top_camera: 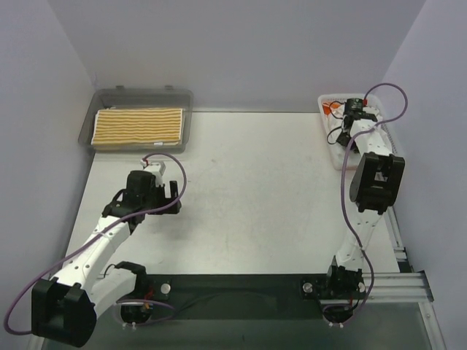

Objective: Fold and stack the towels
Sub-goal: Grab crumpled towel

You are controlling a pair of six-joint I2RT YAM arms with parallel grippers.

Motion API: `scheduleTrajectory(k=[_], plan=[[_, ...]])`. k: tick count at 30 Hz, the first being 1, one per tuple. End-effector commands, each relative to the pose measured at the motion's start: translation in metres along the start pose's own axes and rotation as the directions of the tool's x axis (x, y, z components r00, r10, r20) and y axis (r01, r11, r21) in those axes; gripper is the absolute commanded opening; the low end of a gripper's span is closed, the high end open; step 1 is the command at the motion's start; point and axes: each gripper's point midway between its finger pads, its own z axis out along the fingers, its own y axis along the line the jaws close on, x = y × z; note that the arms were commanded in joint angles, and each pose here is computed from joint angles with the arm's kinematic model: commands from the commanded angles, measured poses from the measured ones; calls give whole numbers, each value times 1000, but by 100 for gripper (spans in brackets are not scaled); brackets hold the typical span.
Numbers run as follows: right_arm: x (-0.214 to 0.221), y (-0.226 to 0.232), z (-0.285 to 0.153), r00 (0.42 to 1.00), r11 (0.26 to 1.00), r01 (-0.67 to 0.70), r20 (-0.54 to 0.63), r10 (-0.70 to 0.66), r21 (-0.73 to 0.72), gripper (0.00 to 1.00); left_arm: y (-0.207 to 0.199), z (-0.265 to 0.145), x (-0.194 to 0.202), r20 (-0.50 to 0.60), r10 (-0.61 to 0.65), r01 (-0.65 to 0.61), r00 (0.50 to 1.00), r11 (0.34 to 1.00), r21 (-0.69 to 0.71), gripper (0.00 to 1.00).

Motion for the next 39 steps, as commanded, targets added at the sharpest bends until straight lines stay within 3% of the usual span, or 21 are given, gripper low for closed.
scheduleTrajectory(k=[1,7,13,17,20,22,26,29,32,34,35,39], plan=[[-38,-12,-27,995,999,-39,92,38,6,34,-10,-3,-28,87,11,-14,996,999,31,98],[-68,-14,-59,983,998,-35,180,42,-44,42,-10,-3,-29,88,11,-14,996,999,32,97],[-80,-14,-60,978,998,-31,204,41,-51,42,-10,-3,-28,85,11,-14,996,999,34,97],[-81,-18,-51,979,999,-42,198,48,-35,35,-10,-2,-29,84,11,-14,996,999,34,97],[-82,-22,-46,980,999,-37,195,42,-25,10,-10,-1,-28,80,11,-14,997,999,34,97],[-85,-24,-50,978,999,-31,206,35,-24,0,-10,-1,-27,77,11,-14,997,999,34,97],[-105,-21,-82,961,998,-8,275,23,-55,0,-11,-1,-27,76,13,-15,997,999,36,97],[-135,-13,-136,919,994,46,395,-5,-94,0,-11,-1,-27,77,13,-16,997,999,40,98],[-167,3,-210,835,983,114,549,-18,-141,0,-12,-2,-29,83,11,-15,996,999,46,97],[-193,2,-261,754,976,124,656,26,-181,0,-13,-4,-30,90,12,-16,996,999,49,97],[-190,26,-290,720,958,170,693,41,-233,0,-13,-4,-29,87,12,-16,996,999,49,98],[-203,48,-394,545,893,277,823,159,-356,0,-14,-7,-31,102,10,-16,995,998,53,97]])
